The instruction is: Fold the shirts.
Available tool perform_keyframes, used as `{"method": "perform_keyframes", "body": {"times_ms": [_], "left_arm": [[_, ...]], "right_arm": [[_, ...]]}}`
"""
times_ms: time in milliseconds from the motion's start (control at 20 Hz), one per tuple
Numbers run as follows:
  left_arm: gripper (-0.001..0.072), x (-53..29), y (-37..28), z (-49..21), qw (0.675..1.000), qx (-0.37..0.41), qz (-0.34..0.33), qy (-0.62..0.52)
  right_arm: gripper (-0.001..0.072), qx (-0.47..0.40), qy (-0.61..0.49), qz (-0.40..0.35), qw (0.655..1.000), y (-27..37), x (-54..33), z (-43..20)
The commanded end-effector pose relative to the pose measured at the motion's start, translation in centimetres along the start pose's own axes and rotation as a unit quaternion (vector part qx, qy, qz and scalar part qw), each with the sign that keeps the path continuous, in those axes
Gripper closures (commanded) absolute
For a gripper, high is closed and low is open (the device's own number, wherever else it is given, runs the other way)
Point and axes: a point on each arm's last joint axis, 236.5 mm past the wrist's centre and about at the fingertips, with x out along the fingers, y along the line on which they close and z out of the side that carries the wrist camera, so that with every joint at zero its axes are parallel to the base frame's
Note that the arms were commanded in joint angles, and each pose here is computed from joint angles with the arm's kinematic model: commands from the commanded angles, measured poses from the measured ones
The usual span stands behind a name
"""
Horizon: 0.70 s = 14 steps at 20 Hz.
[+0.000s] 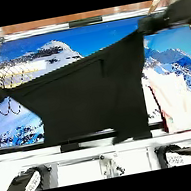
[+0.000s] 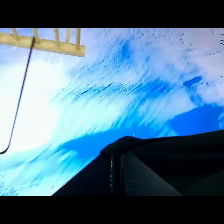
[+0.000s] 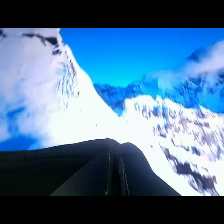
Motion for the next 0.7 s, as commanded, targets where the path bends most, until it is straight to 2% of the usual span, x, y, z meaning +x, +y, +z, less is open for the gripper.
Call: {"method": "perform_keyframes", "body": {"times_ms": [0,150,350,400,450,500,550,650], "left_arm": [[0.0679,7.9,0.9,0.0,0.998,-0.066,-0.013,-0.006],[0.0678,12.7,1.3,-0.4,0.992,-0.125,-0.025,-0.005],[0.0677,16.5,1.1,-4.6,0.983,-0.17,-0.036,0.067],[0.0652,16.7,0.8,-6.0,0.98,-0.172,-0.04,0.095],[0.0494,16.6,0.4,-7.3,0.976,-0.172,-0.045,0.123],[0.0167,16.0,0.2,-8.6,0.971,-0.173,-0.051,0.155],[-0.0007,15.0,0.0,-10.1,0.963,-0.172,-0.059,0.199],[-0.001,11.8,1.3,-13.2,0.942,-0.148,-0.06,0.296]], "right_arm": [[0.0648,0.09,-0.059,0.01,0.994,-1.0,10.0,1.1],[0.0648,0.163,-0.057,0.025,0.985,-1.3,14.5,-0.4],[0.0646,0.179,0.048,0.024,0.982,-0.9,18.7,-7.0],[0.0553,0.178,0.071,0.025,0.981,-0.6,19.0,-8.3],[0.0267,0.177,0.088,0.026,0.98,-0.4,18.9,-9.1],[0.0127,0.172,0.106,0.028,0.979,-0.3,18.1,-9.6],[0.0127,0.155,0.125,0.03,0.979,-0.4,17.0,-10.1],[0.0127,0.109,0.178,0.016,0.978,-2.0,13.6,-11.6]]}}
